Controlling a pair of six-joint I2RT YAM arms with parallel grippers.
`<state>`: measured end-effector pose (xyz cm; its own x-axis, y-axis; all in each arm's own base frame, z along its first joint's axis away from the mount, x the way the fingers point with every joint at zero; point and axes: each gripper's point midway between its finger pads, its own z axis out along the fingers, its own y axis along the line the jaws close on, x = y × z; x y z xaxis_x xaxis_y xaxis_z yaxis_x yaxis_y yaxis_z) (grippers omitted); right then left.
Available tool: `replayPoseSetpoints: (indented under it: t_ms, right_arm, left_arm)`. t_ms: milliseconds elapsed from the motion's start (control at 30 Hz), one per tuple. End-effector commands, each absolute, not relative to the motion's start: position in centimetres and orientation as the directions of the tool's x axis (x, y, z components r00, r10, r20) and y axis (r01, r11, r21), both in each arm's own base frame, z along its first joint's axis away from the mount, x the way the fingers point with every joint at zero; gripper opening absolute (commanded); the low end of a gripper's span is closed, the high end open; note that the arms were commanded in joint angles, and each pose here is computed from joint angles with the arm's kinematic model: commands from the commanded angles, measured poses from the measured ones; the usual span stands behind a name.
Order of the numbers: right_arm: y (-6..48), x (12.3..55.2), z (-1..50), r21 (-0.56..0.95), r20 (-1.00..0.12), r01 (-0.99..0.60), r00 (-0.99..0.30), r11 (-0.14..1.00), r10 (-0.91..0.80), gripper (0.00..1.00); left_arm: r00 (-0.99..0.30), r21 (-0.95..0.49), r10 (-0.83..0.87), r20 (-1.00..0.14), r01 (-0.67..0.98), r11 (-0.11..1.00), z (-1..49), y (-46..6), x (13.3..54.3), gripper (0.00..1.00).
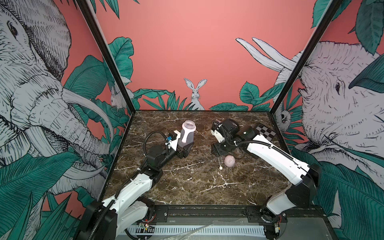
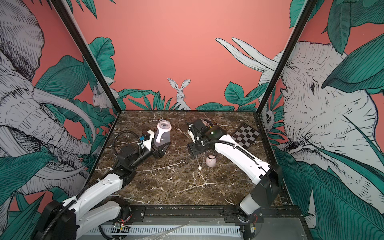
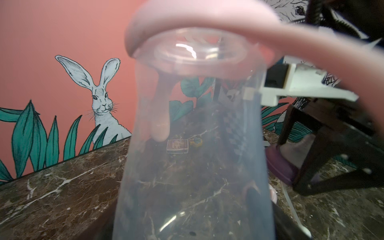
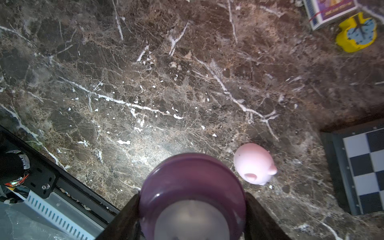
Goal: Assemble the baby bottles
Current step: Pick up the nipple from the center of the board, then close the nipple on the baby bottle.
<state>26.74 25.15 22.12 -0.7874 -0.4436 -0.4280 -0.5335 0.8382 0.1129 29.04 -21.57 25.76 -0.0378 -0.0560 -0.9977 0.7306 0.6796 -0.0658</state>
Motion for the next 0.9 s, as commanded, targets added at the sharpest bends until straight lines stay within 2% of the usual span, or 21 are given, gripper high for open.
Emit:
replayPoseSetpoints:
  t_ms: [0, 267, 533, 867]
  right_arm:
    - [23.0, 25.9, 24.7, 0.09, -0.416, -0.559, -0.773, 0.825, -0.478, 0.6]
    - [21.3, 28.2, 32.1, 0.075, -0.514, -0.554, -0.734, 0.829, -0.444, 0.6]
    - [23.0, 30.3, 37.8, 0.136, -0.621, -0.571, -0.686, 0.81, -0.379, 0.57]
    - [24.1, 30.9, 42.7, 0.186, -0.75, -0.592, -0.601, 0.784, -0.276, 0.58]
  left_arm:
    - [0.013, -0.075, -0.134, -0.991, 0.772, 0.631, 28.1, -22.3, 28.6, 0.57]
    - [0.007, -0.07, -0.128, -0.992, 0.805, 0.589, 27.5, -23.9, 28.8, 0.57]
    - [-0.009, -0.065, -0.104, -0.995, 0.832, 0.552, 26.6, -25.9, 29.1, 0.56]
    - [-0.05, -0.083, -0.079, -0.996, 0.861, 0.502, 24.6, -28.3, 29.4, 0.56]
